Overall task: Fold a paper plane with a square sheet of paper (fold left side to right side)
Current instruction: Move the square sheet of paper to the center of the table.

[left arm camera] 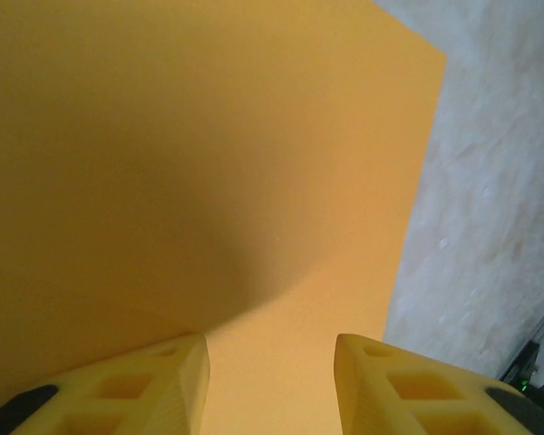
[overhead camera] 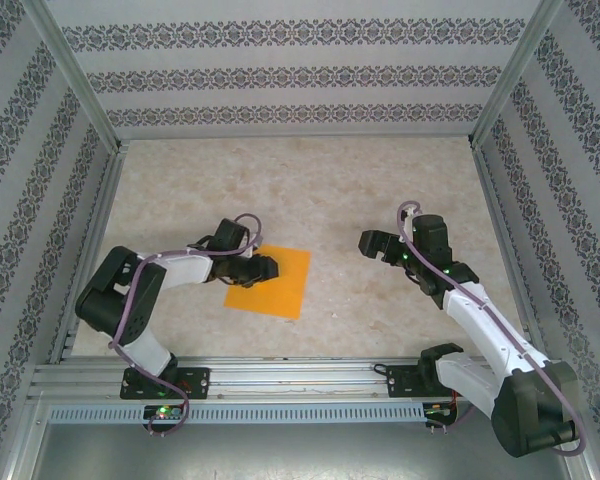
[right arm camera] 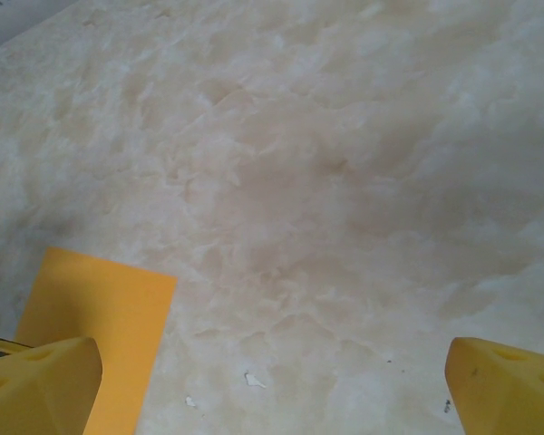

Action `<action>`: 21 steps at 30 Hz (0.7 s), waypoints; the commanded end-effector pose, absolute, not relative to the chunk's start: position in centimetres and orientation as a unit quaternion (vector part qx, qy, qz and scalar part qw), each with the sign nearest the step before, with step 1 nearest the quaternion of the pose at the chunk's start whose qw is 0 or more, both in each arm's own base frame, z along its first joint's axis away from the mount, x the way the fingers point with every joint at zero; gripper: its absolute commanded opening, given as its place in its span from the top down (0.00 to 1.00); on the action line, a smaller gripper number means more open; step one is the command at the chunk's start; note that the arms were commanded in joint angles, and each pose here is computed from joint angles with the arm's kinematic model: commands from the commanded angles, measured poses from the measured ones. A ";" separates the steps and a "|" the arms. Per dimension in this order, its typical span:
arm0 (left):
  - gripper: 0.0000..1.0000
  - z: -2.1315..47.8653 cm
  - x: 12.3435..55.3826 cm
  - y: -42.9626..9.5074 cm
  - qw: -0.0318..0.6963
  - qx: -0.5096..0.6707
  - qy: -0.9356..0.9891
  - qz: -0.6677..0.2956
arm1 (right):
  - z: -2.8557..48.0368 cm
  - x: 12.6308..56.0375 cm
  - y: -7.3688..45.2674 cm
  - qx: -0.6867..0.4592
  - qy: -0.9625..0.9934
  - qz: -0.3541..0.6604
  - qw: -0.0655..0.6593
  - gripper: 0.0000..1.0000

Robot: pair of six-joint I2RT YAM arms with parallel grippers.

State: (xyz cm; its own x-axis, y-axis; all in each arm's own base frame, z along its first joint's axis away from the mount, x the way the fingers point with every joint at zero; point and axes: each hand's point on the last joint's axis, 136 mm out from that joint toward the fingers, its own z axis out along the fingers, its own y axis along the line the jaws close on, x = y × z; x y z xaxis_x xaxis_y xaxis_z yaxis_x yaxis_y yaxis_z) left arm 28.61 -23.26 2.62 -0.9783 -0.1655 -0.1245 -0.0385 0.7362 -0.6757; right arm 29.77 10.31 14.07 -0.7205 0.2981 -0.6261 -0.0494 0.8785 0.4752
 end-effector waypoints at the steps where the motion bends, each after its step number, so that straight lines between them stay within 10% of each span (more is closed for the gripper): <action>1: 0.60 -0.1 30.1 -24.4 0.099 -0.123 0.930 -0.333 | 14.1 30.1 10.1 0.073 0.906 0.215 0.357 0.05; 12: 0.58 4.9 33.9 -29.9 0.159 -0.117 0.892 -0.407 | 12.0 32.3 11.9 0.037 0.939 0.159 0.304 0.09; 21: 0.51 6.8 31.9 -23.9 0.206 -0.112 0.913 -0.333 | 9.5 35.9 18.0 -0.046 0.956 0.124 0.262 0.07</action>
State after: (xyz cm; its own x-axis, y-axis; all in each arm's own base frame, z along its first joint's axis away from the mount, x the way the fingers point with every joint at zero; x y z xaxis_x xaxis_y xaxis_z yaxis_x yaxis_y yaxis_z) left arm 32.96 -27.08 9.08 -0.8903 -0.3495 -0.2920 -0.0185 0.6683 -0.7436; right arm 34.99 16.88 9.83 -0.8606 0.0427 -0.5075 -0.1142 0.9550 0.2739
